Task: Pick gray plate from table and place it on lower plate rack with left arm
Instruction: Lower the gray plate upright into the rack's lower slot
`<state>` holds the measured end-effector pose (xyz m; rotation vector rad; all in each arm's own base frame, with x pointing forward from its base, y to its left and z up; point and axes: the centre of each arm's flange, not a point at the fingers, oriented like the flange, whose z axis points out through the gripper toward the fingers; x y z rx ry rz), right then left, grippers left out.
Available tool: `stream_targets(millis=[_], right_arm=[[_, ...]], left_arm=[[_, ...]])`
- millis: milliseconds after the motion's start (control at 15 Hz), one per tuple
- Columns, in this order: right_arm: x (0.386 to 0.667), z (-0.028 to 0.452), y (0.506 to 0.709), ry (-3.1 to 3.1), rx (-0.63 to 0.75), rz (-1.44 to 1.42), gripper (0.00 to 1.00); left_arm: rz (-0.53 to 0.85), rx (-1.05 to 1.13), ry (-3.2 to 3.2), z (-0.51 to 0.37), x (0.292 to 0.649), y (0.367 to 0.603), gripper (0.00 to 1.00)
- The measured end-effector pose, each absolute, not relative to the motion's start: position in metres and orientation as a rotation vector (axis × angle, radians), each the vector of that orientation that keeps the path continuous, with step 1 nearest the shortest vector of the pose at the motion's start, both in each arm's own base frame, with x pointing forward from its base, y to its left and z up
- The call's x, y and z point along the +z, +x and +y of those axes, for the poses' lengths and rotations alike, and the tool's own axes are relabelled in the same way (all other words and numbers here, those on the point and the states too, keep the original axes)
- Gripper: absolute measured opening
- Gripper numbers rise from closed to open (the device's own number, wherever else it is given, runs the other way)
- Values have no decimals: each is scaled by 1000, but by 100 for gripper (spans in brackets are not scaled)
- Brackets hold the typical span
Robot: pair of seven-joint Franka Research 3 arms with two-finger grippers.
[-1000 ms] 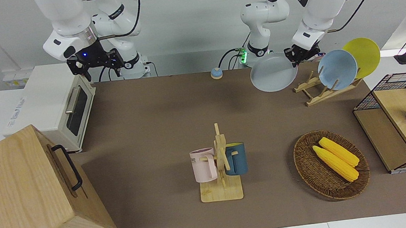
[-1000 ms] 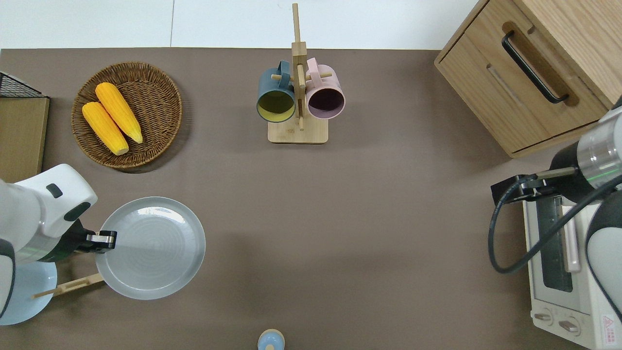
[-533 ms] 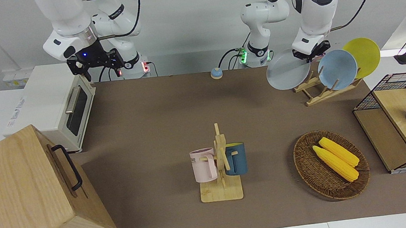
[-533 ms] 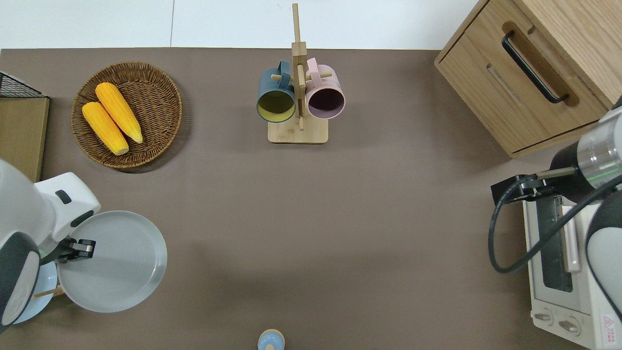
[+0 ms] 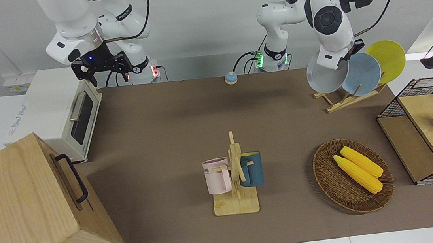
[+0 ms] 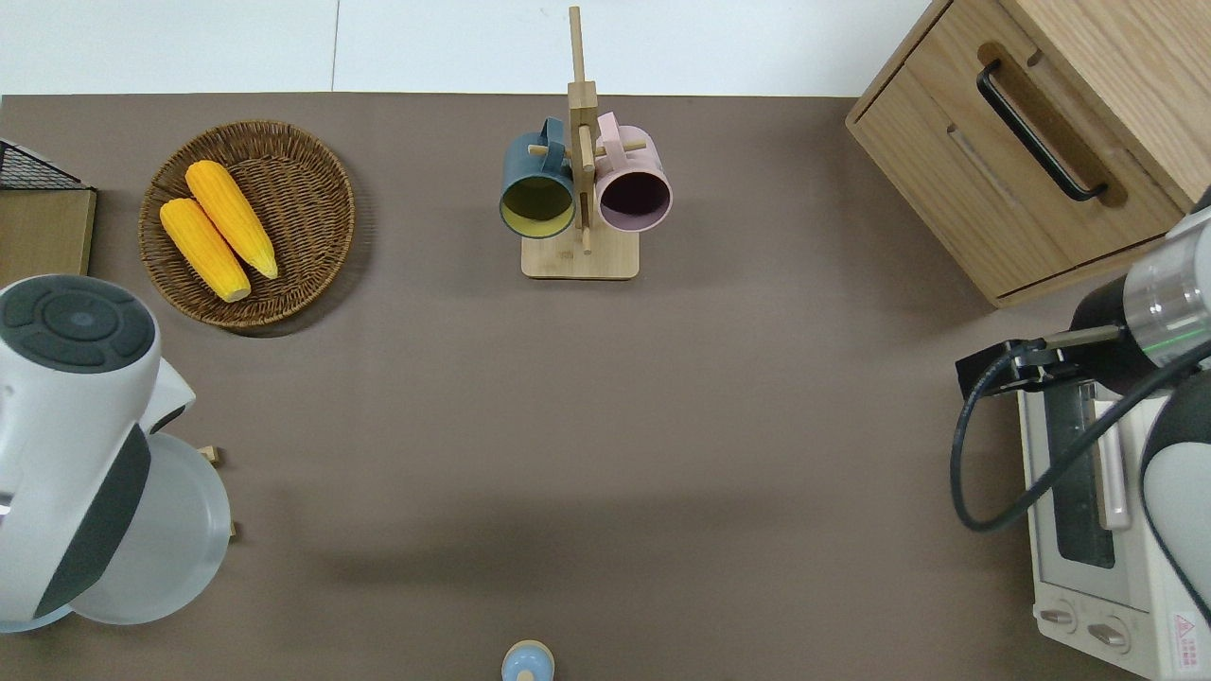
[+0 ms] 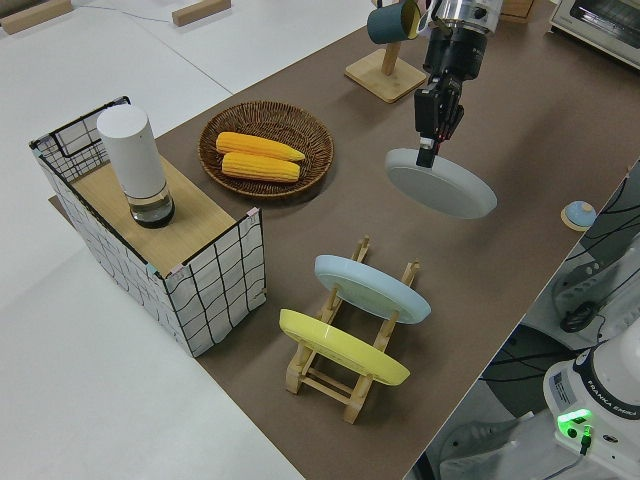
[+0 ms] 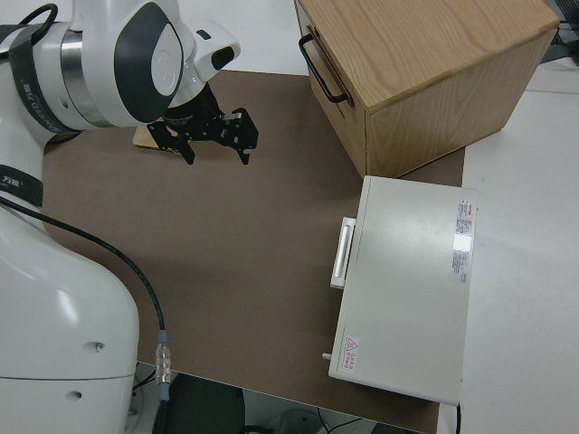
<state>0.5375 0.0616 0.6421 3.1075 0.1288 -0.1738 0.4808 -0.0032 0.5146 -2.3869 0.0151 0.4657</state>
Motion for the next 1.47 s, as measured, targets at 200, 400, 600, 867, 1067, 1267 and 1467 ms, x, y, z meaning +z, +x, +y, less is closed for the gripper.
stream_targets(millis=[200,400,600,867,1067,1267,1467], right_arm=[[642,62,537,3108,-174,129,99],[642,62,537,3108,-174,129,99],[642,62,537,3108,-174,129,99],[642,62,537,3108,-174,129,99],[642,62,537,3108,-174,129,99],[642,62,537,3108,-174,129,99],[642,62,537,3108,-174,129,99]], left_arm=[[-7,476,-2271,-1,502,486,4],[-4,478,-2195,5,489,488,4],[11,479,-2172,11,475,487,4],[-4,468,-2171,19,449,483,4],[-20,466,-2164,20,426,479,4],[-15,466,-2170,22,413,482,4],[-8,466,-2187,28,402,487,4]])
